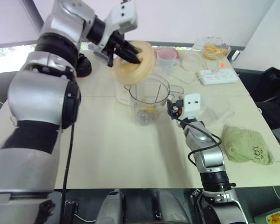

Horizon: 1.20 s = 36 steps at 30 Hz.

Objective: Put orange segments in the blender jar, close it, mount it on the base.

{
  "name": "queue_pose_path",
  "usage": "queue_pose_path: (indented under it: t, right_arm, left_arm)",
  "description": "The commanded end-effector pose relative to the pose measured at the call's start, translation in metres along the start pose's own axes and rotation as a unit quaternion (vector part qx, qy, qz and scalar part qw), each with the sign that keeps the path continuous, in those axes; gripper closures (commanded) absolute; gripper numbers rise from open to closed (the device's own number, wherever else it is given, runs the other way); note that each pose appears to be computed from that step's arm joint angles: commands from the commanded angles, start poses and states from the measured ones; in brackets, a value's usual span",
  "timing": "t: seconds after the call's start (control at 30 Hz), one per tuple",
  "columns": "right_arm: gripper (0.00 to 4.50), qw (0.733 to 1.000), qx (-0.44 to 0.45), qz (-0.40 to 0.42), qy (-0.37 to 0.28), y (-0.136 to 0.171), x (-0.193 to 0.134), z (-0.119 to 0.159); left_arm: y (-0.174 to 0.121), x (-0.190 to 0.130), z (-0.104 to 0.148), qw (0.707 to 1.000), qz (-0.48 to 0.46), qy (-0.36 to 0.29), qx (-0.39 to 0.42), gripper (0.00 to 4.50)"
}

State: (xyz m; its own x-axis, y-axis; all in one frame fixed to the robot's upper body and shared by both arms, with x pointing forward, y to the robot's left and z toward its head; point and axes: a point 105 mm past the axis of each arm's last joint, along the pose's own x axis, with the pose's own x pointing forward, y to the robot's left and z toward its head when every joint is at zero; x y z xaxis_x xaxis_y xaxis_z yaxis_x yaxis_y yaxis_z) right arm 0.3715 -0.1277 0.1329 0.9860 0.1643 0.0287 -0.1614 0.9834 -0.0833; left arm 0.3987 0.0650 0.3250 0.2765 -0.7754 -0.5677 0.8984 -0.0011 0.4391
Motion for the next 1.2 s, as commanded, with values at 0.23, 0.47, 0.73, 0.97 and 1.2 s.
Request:
queue_pose_path:
  t: [0.23, 0.47, 0.73, 0.97, 1.2]
  right_arm:
    - [1.83, 0.999, -0.002, 0.005, -0.035, 0.017, -0.003, 0.018]
    - [1.83, 0.999, 0.004, -0.018, -0.030, 0.019, -0.016, 0.012]
    - [1.83, 0.999, 0.008, -0.040, -0.024, 0.015, -0.027, 0.009]
    - [1.83, 0.999, 0.010, -0.041, -0.027, 0.015, -0.023, 0.011]
    - [1.83, 0.999, 0.011, -0.019, -0.034, 0.025, -0.011, 0.017]
  left_arm:
    - [-0.008, 0.031, 0.029, 0.999, -0.033, 0.000, 0.038, 4.22]
    - [-0.015, 0.053, 0.008, 0.997, -0.048, 0.045, 0.038, 4.22]
    - [-0.024, 0.059, -0.019, 0.991, -0.077, 0.101, 0.032, 4.22]
    - [-0.025, 0.064, -0.016, 0.991, -0.076, 0.100, 0.036, 4.22]
    - [-0.024, 0.064, -0.010, 0.992, -0.075, 0.095, 0.040, 4.22]
